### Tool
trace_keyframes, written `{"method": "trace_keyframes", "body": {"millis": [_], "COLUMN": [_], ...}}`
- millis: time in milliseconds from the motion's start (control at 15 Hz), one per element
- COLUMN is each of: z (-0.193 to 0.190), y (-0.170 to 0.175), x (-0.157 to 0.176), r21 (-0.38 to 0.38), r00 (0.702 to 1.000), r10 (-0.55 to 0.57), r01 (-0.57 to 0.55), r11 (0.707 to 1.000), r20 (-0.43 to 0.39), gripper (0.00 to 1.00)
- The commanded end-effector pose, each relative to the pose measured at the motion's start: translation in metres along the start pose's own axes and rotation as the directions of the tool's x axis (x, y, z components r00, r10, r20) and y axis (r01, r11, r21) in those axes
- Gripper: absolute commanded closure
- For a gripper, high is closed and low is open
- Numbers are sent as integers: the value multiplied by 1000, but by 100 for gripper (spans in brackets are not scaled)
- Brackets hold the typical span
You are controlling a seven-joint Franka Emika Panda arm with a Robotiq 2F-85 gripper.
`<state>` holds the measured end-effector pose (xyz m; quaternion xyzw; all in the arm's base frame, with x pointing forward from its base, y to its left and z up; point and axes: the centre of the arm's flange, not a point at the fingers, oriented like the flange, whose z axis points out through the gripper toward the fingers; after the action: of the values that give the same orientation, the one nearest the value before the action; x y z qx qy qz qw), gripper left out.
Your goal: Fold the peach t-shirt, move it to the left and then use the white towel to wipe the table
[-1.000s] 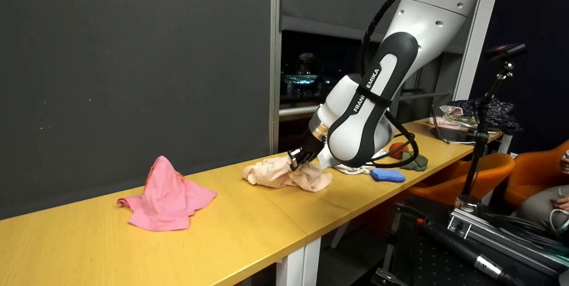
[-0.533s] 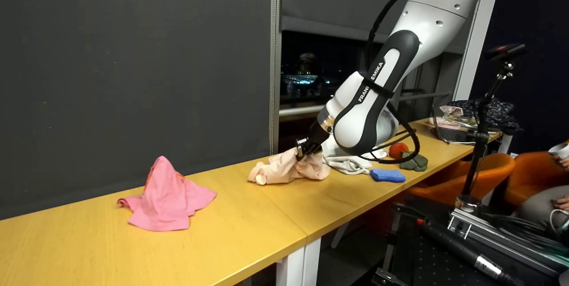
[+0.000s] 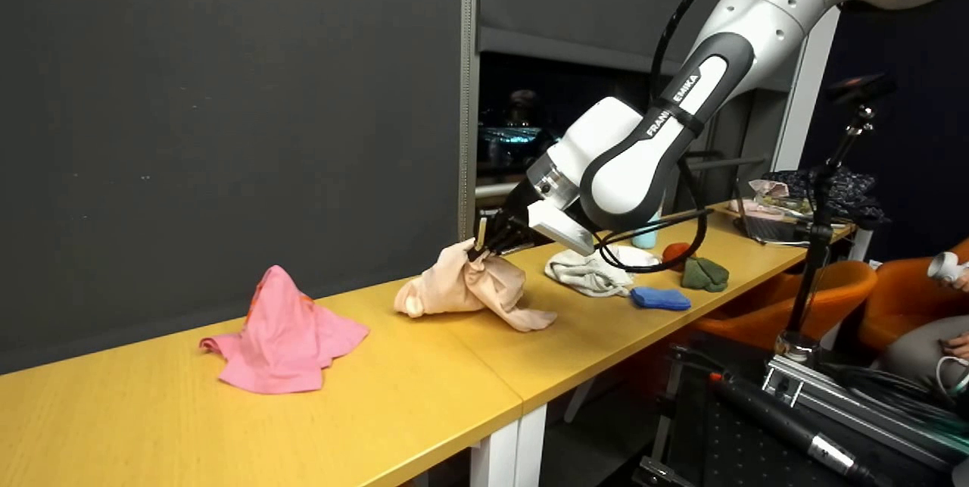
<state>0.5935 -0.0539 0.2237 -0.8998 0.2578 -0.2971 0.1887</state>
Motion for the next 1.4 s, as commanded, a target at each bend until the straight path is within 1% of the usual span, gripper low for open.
{"method": "trace_keyframes", "body": {"millis": [0, 67, 133, 200, 267, 333, 400, 467, 667, 867, 1133, 1200, 1267, 1333], "z": [1, 1, 5, 4, 1, -4, -15, -17, -4, 2, 8, 10, 11, 10], "y": [22, 21, 29, 27, 33, 35, 30, 33, 39, 41, 50, 54, 57, 58], "x": [25, 26, 32, 33, 40, 46, 50, 56, 55, 53, 52, 51, 50, 49], "r21": [138, 167, 200, 221, 241, 242, 223, 219, 269, 275, 258, 250, 247, 242], "r00": [992, 987, 981, 973, 964, 954, 943, 930, 888, 847, 802, 793, 785, 781], "r10": [88, 109, 131, 159, 180, 201, 220, 240, 269, 283, 310, 315, 320, 324], "r01": [-101, -128, -157, -194, -225, -253, -276, -305, -380, -433, -487, -494, -505, -509], "r11": [985, 977, 967, 956, 944, 937, 935, 927, 885, 859, 835, 832, 827, 826], "r20": [95, 119, 141, 165, 194, 221, 248, 278, 373, 451, 510, 521, 530, 534], "gripper": [97, 97, 97, 97, 97, 97, 97, 97, 97, 97, 97, 65, 64, 57]}}
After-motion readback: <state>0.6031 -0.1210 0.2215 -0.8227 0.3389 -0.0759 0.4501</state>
